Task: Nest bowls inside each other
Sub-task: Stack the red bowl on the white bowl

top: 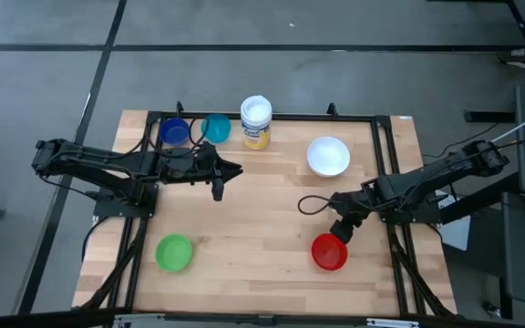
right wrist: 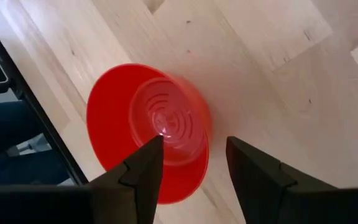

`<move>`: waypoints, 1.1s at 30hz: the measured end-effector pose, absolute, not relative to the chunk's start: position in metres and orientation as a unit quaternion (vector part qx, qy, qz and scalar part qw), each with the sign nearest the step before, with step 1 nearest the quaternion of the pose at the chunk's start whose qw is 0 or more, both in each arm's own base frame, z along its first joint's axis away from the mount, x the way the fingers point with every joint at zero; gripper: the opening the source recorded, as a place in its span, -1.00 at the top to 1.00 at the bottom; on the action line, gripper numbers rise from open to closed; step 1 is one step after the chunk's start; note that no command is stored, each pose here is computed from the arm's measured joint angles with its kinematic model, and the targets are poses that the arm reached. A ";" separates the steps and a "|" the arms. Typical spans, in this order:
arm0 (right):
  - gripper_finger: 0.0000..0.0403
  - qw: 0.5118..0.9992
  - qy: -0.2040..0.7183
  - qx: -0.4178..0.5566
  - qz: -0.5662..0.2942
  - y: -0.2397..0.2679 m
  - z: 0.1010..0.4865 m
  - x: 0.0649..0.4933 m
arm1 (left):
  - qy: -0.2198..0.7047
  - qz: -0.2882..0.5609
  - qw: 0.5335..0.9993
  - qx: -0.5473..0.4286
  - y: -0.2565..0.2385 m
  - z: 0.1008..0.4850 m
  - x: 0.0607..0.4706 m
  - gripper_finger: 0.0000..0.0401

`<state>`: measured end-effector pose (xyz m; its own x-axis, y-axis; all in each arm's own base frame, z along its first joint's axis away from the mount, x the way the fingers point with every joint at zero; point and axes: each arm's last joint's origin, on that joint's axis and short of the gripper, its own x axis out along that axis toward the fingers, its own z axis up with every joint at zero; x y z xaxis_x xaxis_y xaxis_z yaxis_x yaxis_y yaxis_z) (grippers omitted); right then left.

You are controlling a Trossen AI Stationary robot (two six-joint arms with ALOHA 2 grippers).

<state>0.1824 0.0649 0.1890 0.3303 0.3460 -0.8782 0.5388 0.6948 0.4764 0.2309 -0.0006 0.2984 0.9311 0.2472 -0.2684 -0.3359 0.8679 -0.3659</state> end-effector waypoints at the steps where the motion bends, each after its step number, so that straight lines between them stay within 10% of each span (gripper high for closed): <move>1: 0.11 0.719 0.576 0.385 -0.068 0.065 0.189 0.183 | 0.107 0.152 0.960 -0.208 0.000 0.298 0.231 0.61; 26: 0.18 0.694 0.612 0.372 -0.071 0.075 0.152 0.208 | 0.118 0.137 0.961 -0.211 0.011 0.297 0.231 0.61; 33: 0.91 0.719 0.579 0.375 -0.087 0.075 0.152 0.215 | 0.123 0.132 0.961 -0.208 0.011 0.297 0.231 0.61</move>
<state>0.2147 0.0745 0.1521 0.3151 0.3085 -0.8975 0.5590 0.7039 0.4382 0.2308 0.0109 0.2967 0.9349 0.2038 -0.2907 -0.3056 0.8786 -0.3671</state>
